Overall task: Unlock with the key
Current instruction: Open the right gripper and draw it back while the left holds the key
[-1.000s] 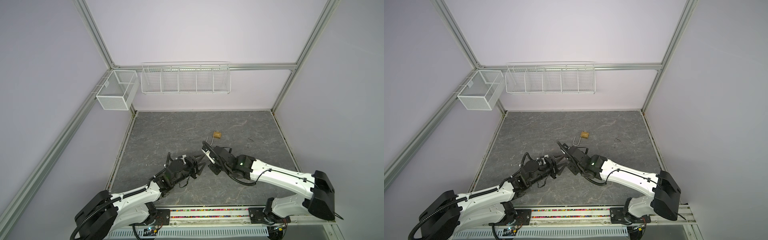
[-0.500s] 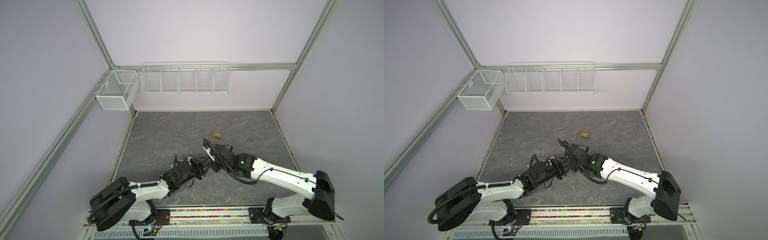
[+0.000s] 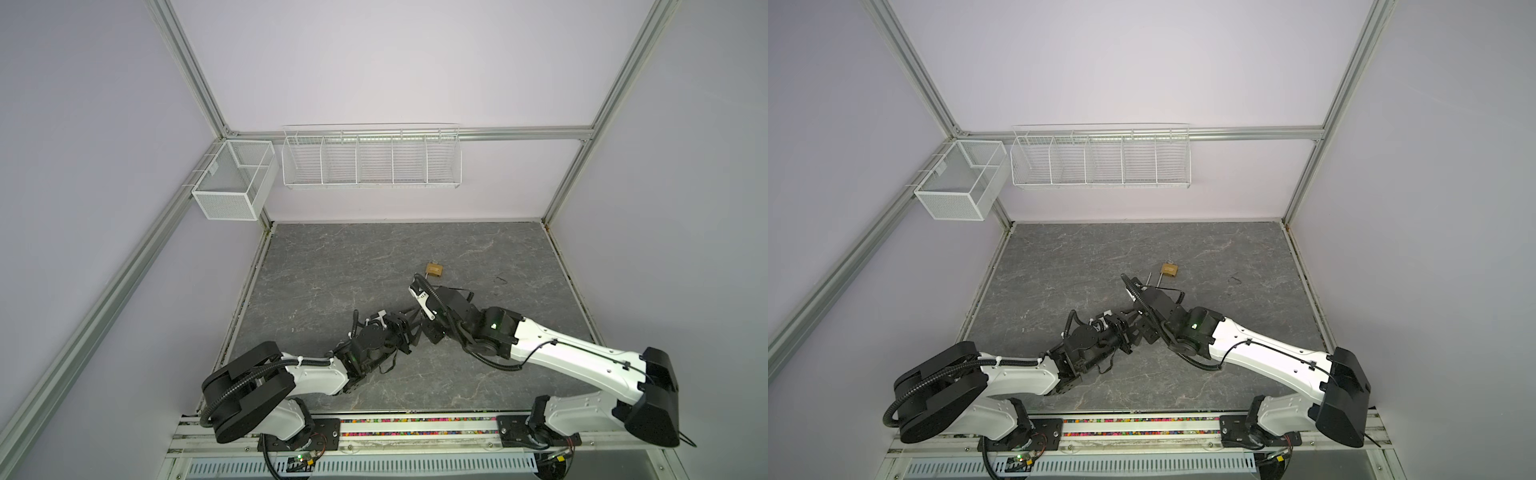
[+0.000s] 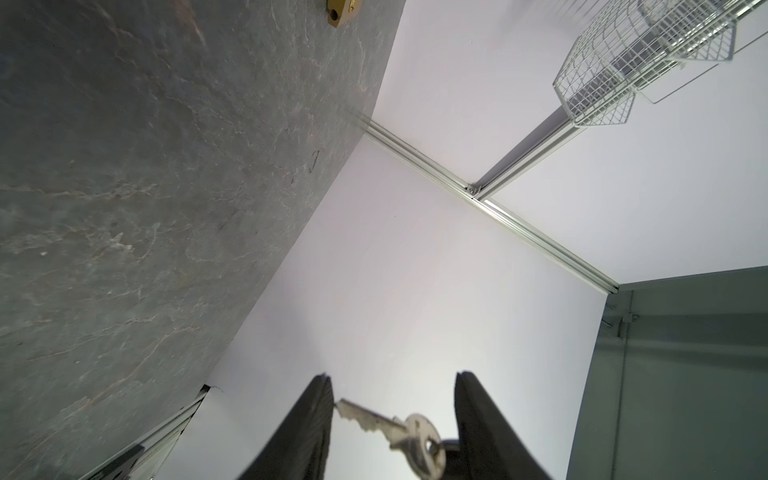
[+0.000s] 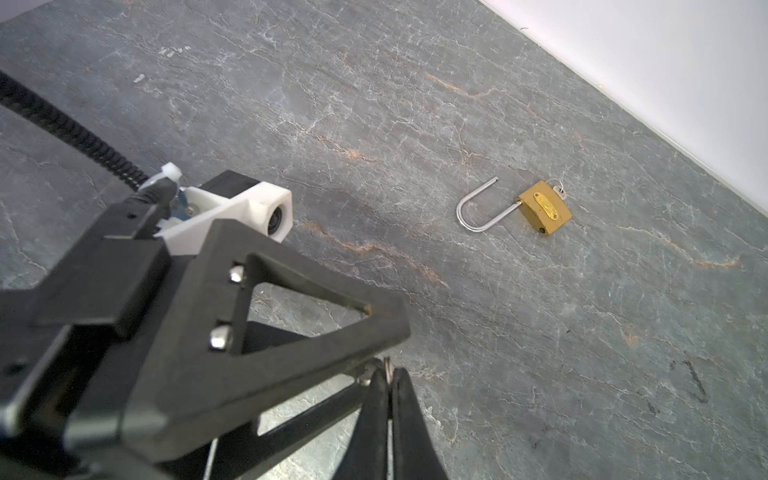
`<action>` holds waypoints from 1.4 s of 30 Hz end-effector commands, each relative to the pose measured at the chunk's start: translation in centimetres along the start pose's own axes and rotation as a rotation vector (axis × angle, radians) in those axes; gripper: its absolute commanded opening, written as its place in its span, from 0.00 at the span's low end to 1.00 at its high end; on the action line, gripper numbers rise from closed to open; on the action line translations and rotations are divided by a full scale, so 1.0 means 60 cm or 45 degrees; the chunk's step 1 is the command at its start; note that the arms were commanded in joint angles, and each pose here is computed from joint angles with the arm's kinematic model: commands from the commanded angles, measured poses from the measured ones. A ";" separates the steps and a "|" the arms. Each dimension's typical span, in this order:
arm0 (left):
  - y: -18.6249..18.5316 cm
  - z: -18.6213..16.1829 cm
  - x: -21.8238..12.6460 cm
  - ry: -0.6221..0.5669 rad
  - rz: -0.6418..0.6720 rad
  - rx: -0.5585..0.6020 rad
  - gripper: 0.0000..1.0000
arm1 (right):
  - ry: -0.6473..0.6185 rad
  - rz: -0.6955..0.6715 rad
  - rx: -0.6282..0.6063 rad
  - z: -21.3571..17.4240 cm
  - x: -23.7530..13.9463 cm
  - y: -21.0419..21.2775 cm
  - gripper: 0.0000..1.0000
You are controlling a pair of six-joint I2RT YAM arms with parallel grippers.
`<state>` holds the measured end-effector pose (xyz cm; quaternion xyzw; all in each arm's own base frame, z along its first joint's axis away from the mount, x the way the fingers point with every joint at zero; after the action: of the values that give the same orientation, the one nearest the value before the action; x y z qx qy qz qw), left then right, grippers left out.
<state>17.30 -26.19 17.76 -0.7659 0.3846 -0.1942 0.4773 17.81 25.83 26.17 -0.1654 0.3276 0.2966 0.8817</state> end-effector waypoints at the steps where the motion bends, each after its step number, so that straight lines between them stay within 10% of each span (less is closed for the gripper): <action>1: -0.026 -0.015 0.017 0.050 -0.133 -0.146 0.45 | -0.034 0.037 0.048 -0.002 -0.007 0.001 0.07; 15: -0.021 -0.009 0.022 0.030 -0.197 -0.129 0.01 | -0.041 0.048 0.067 -0.016 -0.022 -0.007 0.07; 25: -0.026 -0.014 0.029 0.067 -0.239 0.025 0.00 | -0.042 0.003 0.100 -0.032 -0.039 -0.021 0.07; 34: -0.063 -0.018 -0.005 0.037 -0.054 0.668 0.00 | -0.176 0.095 0.351 -0.081 -0.100 -0.048 0.41; 38: -0.118 -0.060 -0.032 0.059 0.094 1.124 0.00 | -0.343 0.426 0.529 -0.087 -0.120 -0.051 0.51; 42: -0.127 -0.071 -0.042 0.121 0.040 1.245 0.00 | -0.605 0.781 0.643 -0.073 -0.144 -0.050 0.60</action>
<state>16.34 -24.68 29.65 -0.5533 0.2472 -0.3798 0.6990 13.12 16.84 26.47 0.1314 0.2698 0.3772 0.8762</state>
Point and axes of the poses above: each gripper's point midway between its finger pads, its own x axis out along the fingers, its own y axis along the line the jaws close on, z = x × y, the point moved 9 cm from there along -x, back along the fingers, and after that the axes turned 2 degrees about x, right-handed, at the moved point
